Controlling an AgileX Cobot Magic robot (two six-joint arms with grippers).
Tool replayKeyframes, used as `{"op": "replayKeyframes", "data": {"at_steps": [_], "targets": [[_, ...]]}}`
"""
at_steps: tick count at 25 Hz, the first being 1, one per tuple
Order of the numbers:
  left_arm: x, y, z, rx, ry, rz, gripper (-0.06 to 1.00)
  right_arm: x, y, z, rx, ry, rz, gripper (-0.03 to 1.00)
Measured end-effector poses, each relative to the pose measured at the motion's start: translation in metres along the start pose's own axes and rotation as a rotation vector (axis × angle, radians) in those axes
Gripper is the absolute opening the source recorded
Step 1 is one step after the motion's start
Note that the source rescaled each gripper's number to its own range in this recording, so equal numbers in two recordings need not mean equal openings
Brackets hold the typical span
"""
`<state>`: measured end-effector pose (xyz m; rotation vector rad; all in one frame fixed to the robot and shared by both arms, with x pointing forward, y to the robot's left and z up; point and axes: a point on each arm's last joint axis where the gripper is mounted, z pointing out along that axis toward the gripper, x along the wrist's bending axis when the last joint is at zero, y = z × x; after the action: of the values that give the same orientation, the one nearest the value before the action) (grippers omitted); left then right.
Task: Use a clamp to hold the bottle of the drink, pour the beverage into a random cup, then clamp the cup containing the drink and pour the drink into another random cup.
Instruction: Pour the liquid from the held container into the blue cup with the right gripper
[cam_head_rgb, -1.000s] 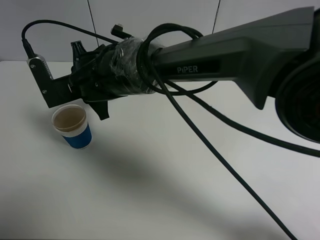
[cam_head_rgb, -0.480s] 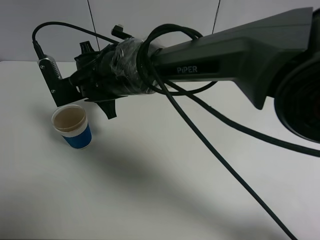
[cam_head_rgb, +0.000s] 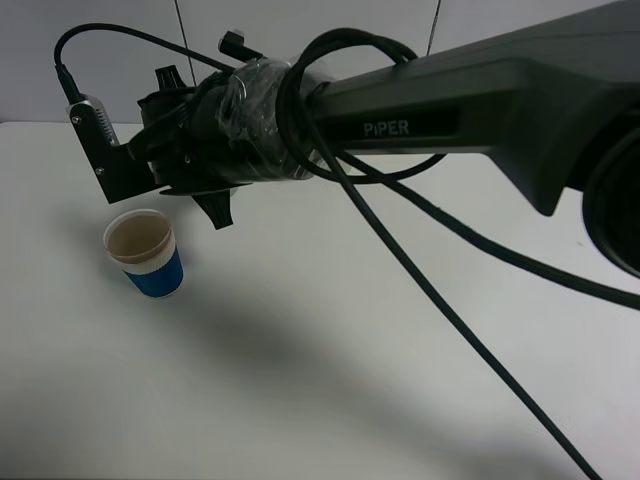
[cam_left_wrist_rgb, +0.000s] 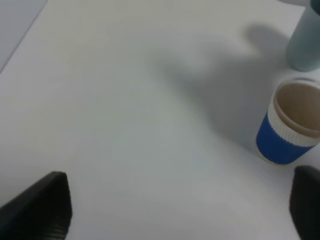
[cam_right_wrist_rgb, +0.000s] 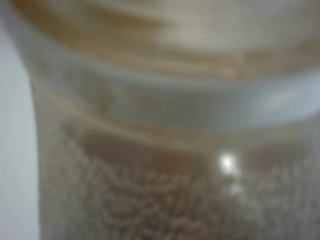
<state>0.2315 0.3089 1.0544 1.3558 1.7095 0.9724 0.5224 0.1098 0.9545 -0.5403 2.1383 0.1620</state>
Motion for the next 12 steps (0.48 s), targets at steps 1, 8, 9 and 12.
{"op": "replayKeyframes", "data": {"at_steps": [1, 8, 9, 12], "targets": [[0.0, 0.0, 0.0, 0.0, 0.0, 0.0, 0.62, 0.0, 0.001, -0.001, -0.002, -0.001, -0.001, 0.01], [0.0, 0.0, 0.0, 0.0, 0.0, 0.0, 0.62, 0.016, 0.004, -0.003, 0.013, 0.038, -0.036, 0.01], [0.0, 0.0, 0.0, 0.0, 0.0, 0.0, 0.62, 0.016, 0.003, -0.002, 0.019, 0.041, -0.038, 0.01], [0.0, 0.0, 0.0, 0.0, 0.0, 0.0, 0.62, 0.016, 0.003, -0.002, 0.022, 0.041, -0.039, 0.01]]}}
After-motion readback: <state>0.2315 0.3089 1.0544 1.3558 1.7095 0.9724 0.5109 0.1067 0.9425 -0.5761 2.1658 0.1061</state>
